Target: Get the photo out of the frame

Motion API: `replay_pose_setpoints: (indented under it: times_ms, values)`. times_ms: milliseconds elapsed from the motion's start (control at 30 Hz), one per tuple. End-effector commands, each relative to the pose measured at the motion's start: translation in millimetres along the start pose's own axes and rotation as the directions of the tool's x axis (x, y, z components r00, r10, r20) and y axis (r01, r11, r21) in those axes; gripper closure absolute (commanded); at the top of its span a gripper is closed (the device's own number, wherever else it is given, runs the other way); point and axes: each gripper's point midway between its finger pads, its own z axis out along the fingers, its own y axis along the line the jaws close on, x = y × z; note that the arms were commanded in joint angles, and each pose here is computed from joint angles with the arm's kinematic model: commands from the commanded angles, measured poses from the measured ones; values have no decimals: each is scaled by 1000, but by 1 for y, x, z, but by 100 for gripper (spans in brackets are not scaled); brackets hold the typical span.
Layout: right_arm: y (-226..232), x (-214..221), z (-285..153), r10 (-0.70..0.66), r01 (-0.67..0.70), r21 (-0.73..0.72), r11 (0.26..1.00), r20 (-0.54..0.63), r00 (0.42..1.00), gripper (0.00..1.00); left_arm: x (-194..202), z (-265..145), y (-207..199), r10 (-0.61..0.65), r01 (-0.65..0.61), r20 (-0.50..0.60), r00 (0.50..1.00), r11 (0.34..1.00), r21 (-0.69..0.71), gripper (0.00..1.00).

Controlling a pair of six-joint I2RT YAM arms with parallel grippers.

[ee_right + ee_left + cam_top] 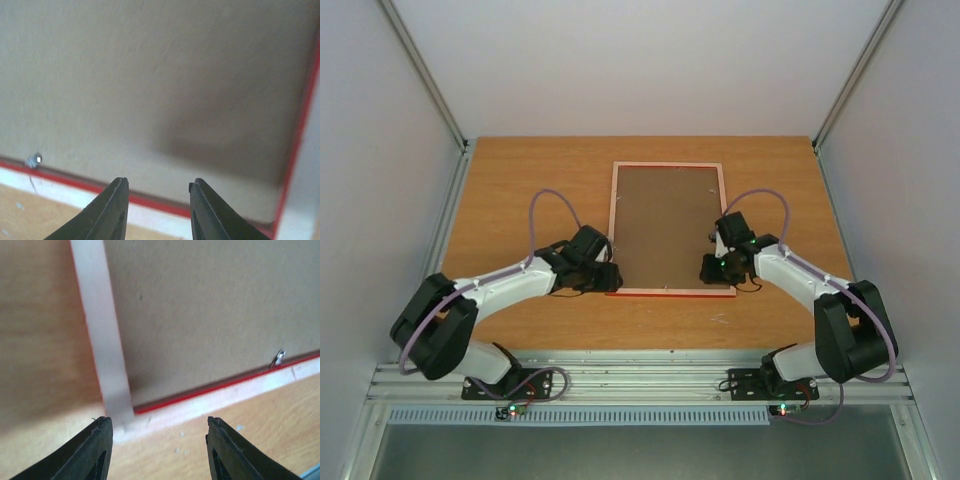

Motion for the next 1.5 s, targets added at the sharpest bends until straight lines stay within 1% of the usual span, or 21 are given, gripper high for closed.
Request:
replay_pose_setpoints:
  times_ms: [0,133,233,333,433,600,767,900,967,1033,1067,1100,1133,1333,1467]
  values:
    - [7,30,2,12,-11,31,999,-40,999,63,17,-9,2,-33,32,12,999,999,27,47]
    - [-4,19,-12,-14,11,106,994,23,1000,58,15,-20,12,-34,35,64,997,999,-23,43]
    - [-11,0,-20,-34,26,141,990,53,998,57,5,-22,15,-1,7,75,997,997,-76,42]
    - [-21,-21,-24,10,-20,112,994,84,996,57,-10,-20,15,44,-33,83,996,991,-128,42]
    - [-37,-42,-23,42,-54,114,992,104,994,57,-26,-16,18,80,-61,92,993,979,-193,41]
    - [-51,-61,-9,76,-85,102,991,89,993,58,-43,3,17,103,-87,55,993,969,-231,40]
    - [-57,-62,11,80,-85,106,991,51,996,60,-48,20,24,97,-89,18,995,963,-255,41]
    - [-61,-58,20,80,-82,116,990,28,996,64,-46,31,29,85,-84,-7,996,963,-256,43]
    - [-63,-55,23,79,-80,122,989,17,997,66,-43,36,31,81,-84,-23,996,964,-251,45]
    - [-64,-52,24,78,-78,123,989,9,997,69,-41,39,30,80,-85,-32,996,966,-244,49]
    - [-63,-51,24,78,-78,120,990,5,997,73,-41,40,31,80,-85,-34,996,966,-244,52]
    - [-63,-49,24,77,-77,116,990,0,997,75,-40,39,31,80,-86,-34,996,966,-244,55]
    - [-62,-48,24,77,-76,109,991,-3,997,76,-38,39,30,78,-85,-38,996,968,-234,60]
    - [-51,-32,22,72,-70,57,996,-40,997,86,-25,36,26,67,-76,-57,996,980,-182,75]
    - [-37,-26,14,55,-54,36,998,-46,997,87,-12,31,28,44,-55,-67,997,985,-161,78]
